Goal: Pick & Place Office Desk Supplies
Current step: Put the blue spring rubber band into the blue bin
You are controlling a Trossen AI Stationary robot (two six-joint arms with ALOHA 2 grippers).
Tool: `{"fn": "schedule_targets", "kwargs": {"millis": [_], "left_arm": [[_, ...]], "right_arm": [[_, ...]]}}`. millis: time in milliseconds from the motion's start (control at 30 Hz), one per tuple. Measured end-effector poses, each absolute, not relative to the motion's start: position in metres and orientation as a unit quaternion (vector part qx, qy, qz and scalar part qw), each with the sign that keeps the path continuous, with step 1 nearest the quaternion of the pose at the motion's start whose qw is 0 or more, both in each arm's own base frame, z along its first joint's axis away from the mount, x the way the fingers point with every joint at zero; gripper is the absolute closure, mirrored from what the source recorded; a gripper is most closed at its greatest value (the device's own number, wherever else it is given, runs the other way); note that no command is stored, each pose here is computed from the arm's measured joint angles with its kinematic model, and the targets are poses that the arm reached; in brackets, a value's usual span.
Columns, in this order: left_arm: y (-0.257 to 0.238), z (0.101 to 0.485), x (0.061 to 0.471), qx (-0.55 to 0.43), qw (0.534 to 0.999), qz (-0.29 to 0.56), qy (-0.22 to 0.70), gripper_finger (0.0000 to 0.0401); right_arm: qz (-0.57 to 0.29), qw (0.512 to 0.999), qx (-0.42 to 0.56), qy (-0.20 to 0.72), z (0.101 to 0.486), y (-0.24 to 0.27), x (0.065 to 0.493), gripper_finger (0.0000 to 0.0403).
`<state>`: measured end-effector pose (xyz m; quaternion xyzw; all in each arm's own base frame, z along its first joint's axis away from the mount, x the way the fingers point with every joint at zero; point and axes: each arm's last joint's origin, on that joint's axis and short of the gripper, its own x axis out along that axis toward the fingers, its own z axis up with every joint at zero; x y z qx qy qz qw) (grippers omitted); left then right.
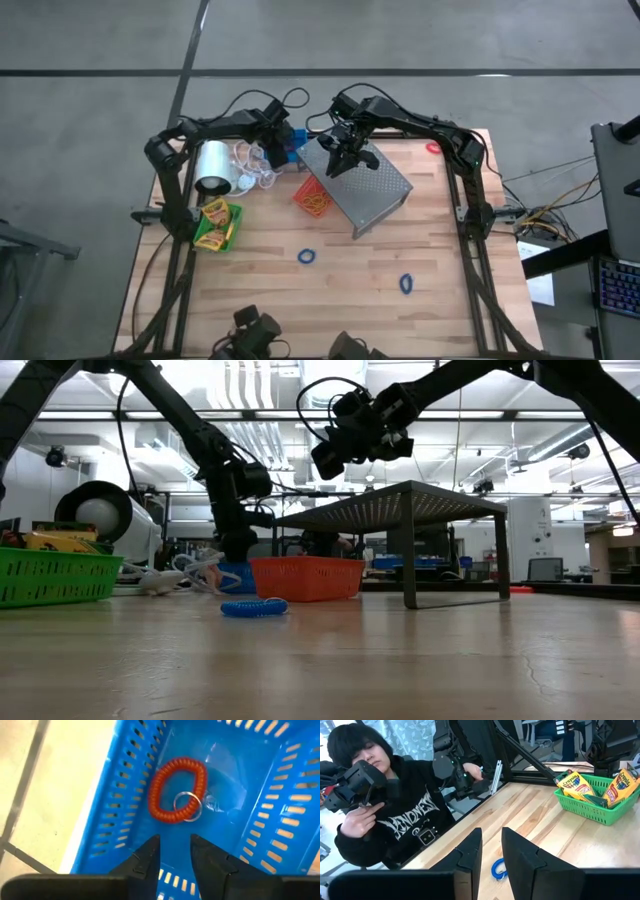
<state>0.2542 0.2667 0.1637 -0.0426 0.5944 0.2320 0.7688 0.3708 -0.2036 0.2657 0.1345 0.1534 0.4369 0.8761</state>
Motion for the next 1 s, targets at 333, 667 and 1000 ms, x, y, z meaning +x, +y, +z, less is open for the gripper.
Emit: {"fn": "schedule_targets", "kwargs": {"millis": [333,667,1000], "left_arm": [[0.275,0.22,0.258,0.016,0.781,0.294,0.551,0.029],[0.234,0.328,0.234,0.033,0.836,0.375,0.399,0.029],[0.14,0.408,0.215,0.039,0.929,0.294,0.22,0.029]], "right_arm": [[0.435,0.872,0.155,0.164,0.266,-0.202,0.372,0.0327],[0.414,0.87,0.183,0.196,0.277,-0.204,0.374,0.0337],[0.274,0.908,0.115,0.295,0.324,-0.207,0.373,0.0357]]}}
